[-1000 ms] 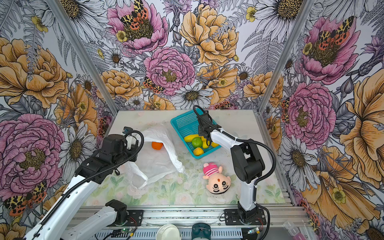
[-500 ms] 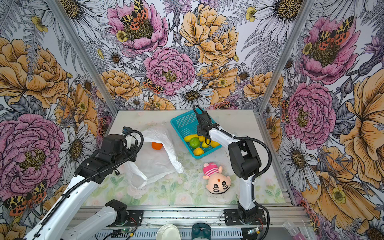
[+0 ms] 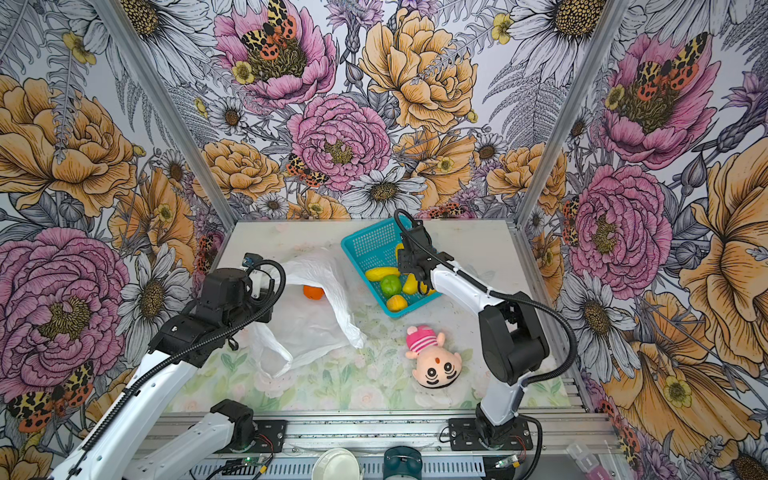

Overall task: Untie the knot of the plastic bag and take out the fruit
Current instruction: 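Lower the yellow-orange fruit into the basket and open the right gripper, then swing the right gripper back over the bag opening and lower inside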

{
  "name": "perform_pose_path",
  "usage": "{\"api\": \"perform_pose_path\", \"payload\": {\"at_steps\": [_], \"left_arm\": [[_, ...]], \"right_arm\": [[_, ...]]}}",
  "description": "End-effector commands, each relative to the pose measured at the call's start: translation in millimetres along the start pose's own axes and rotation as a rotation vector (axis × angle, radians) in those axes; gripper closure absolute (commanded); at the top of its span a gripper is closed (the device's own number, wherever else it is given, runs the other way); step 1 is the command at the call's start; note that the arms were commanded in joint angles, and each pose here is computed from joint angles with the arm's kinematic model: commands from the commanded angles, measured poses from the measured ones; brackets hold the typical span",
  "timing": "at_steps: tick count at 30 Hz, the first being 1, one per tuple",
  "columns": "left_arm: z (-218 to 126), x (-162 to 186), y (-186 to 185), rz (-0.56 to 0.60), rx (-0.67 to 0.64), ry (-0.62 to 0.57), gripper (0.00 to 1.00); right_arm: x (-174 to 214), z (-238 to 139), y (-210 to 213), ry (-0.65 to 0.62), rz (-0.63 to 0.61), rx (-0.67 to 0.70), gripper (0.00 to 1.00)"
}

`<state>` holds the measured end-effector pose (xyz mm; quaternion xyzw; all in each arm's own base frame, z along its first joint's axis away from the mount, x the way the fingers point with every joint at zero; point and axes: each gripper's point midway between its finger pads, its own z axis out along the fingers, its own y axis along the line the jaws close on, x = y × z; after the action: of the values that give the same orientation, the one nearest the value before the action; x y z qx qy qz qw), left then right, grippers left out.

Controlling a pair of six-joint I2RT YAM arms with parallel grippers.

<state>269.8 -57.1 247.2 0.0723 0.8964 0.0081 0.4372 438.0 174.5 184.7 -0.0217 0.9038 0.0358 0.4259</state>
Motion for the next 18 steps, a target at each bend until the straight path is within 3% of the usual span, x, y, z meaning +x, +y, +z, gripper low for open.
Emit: {"api": "perform_pose_path", "payload": {"at_steps": [1,6,9,18], "left_arm": [[-2,-1,-3,-0.013,0.029,-0.007,1.00],[-2,-2,-2,-0.016,0.031,-0.011,1.00],[-3,-1,-2,-0.019,0.033,-0.010,1.00],[-6,-4,-3,-0.022,0.047,-0.023,1.00]], "right_arm": [[-35,-61,28,-0.200,-0.003,-0.095,0.28],[-40,-140,84,-0.380,-0.102,-0.279,0.31],[-34,-186,118,-0.462,-0.150,-0.418,0.39],[26,-283,225,-0.624,-0.354,-0.763,0.43]]}}
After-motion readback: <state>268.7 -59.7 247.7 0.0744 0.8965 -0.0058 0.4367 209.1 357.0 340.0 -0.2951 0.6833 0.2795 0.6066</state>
